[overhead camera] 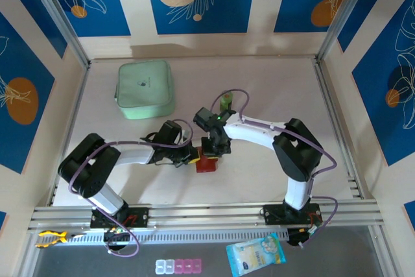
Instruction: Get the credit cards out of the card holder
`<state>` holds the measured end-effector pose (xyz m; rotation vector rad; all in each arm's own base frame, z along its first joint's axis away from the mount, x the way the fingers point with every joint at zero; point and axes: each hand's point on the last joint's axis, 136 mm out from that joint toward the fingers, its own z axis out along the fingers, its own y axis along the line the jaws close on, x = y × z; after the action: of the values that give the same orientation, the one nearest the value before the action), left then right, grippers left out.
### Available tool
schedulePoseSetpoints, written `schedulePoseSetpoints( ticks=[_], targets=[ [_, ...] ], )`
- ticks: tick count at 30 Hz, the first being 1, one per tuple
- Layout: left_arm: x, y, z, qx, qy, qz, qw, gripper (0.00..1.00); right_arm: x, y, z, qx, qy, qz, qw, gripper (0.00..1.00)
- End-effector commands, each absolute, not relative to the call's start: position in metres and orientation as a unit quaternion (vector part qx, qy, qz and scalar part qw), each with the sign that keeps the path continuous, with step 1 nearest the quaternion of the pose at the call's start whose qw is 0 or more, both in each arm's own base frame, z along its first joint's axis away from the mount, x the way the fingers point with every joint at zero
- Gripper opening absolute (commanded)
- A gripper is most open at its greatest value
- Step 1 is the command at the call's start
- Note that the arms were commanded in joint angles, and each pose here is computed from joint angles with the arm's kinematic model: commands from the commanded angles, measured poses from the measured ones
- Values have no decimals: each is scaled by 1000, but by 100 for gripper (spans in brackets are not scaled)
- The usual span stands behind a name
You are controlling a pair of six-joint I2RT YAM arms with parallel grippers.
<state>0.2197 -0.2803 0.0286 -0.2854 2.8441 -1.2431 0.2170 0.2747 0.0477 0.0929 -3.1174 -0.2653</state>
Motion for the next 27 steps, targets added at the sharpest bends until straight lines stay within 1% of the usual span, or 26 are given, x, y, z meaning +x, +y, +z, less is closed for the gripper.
schedulePoseSetpoints(
  ticks=[1,5,10,12,15,20,27],
  targets=[
    [195,-251,-9,-113,942,-316,-23,0,214,252,53,16,-997,-69,9,0],
    [196,-250,-8,-111,944,-311,-21,0,216,239,54,6,-998,-68,7,0],
    [204,-261,11,-99,937,-334,-10,0,218,231,54,-10,-996,-85,6,1],
    [209,-268,22,-94,932,-351,-6,0,218,235,53,-14,-994,-108,12,12],
    [215,-275,37,-87,927,-364,3,3,219,241,49,-16,-991,-130,17,19],
    [221,-278,56,-77,925,-372,21,8,220,249,42,-12,-989,-146,25,24],
    [223,-273,71,-67,928,-364,42,8,222,253,29,-11,-988,-151,35,24]
  ],
)
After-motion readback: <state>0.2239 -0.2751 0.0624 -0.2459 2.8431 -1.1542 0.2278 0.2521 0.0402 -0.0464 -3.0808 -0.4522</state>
